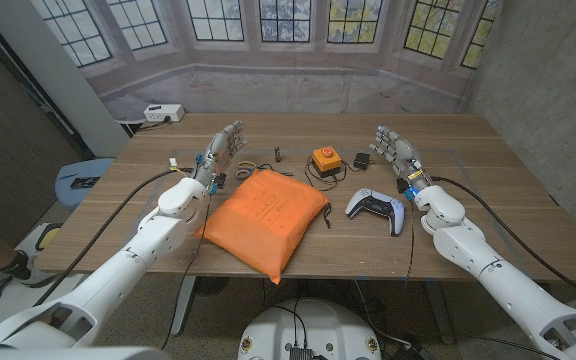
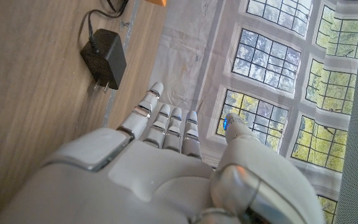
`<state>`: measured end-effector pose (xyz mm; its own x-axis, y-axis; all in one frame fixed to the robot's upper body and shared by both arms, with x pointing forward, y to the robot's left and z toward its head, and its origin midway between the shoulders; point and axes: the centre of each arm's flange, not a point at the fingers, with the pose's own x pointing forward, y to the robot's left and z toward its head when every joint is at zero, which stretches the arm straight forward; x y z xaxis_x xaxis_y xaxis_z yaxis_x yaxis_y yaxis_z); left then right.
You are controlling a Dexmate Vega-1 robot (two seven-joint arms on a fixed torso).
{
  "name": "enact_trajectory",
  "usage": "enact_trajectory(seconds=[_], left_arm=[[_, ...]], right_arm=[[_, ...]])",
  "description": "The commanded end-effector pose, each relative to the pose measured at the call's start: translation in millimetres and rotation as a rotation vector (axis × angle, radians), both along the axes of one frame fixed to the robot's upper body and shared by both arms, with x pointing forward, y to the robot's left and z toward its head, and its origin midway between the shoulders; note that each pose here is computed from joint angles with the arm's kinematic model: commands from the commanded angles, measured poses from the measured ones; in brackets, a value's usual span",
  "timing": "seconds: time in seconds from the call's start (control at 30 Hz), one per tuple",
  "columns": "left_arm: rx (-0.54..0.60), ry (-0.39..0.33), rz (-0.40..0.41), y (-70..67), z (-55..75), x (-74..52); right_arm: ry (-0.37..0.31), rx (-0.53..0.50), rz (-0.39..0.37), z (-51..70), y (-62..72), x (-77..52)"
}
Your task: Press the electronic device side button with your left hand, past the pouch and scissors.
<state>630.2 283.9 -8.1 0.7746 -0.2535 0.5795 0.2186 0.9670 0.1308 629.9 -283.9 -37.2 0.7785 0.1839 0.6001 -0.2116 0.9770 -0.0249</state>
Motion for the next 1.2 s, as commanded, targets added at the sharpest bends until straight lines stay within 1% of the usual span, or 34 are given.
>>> enact_trajectory(seconds=[0.03, 0.1, 0.27, 0.3, 0.47, 0.6, 0.77, 0.97, 1.2], left_arm=[[0.098, -0.034, 0.04, -0.9, 11.7, -9.5], [0.133, -0.046, 0.046, -3.0, 16.0, -10.5], [0.167, -0.076, 0.056, -8.6, 26.6, -10.8], [0.19, -0.088, 0.063, -11.0, 31.1, -11.0], [0.224, -0.106, 0.069, -14.8, 37.7, -9.7], [0.256, -0.108, 0.074, -17.4, 42.2, -8.0], [0.304, -0.119, 0.099, -19.9, 48.4, -6.0], [0.419, -0.153, 0.144, -27.6, 59.4, -10.3], [0.485, -0.18, 0.17, -33.8, 66.9, -17.0]], right_arm=[[-0.014, 0.009, -0.002, -0.3, 0.8, 0.3], [-0.015, 0.009, -0.005, -0.1, -0.5, 0.5], [-0.021, 0.013, -0.014, 1.1, -4.4, 0.6], [-0.022, 0.013, -0.017, 1.8, -5.6, 0.9], [-0.024, 0.013, -0.018, 3.6, -7.5, 3.1], [-0.027, 0.015, -0.02, 5.4, -7.5, 5.0], [-0.027, 0.008, -0.016, 7.3, -6.4, 7.8], [-0.03, -0.008, -0.009, 11.1, -5.4, 11.0], [-0.034, -0.031, -0.004, 15.9, -7.6, 12.2]])
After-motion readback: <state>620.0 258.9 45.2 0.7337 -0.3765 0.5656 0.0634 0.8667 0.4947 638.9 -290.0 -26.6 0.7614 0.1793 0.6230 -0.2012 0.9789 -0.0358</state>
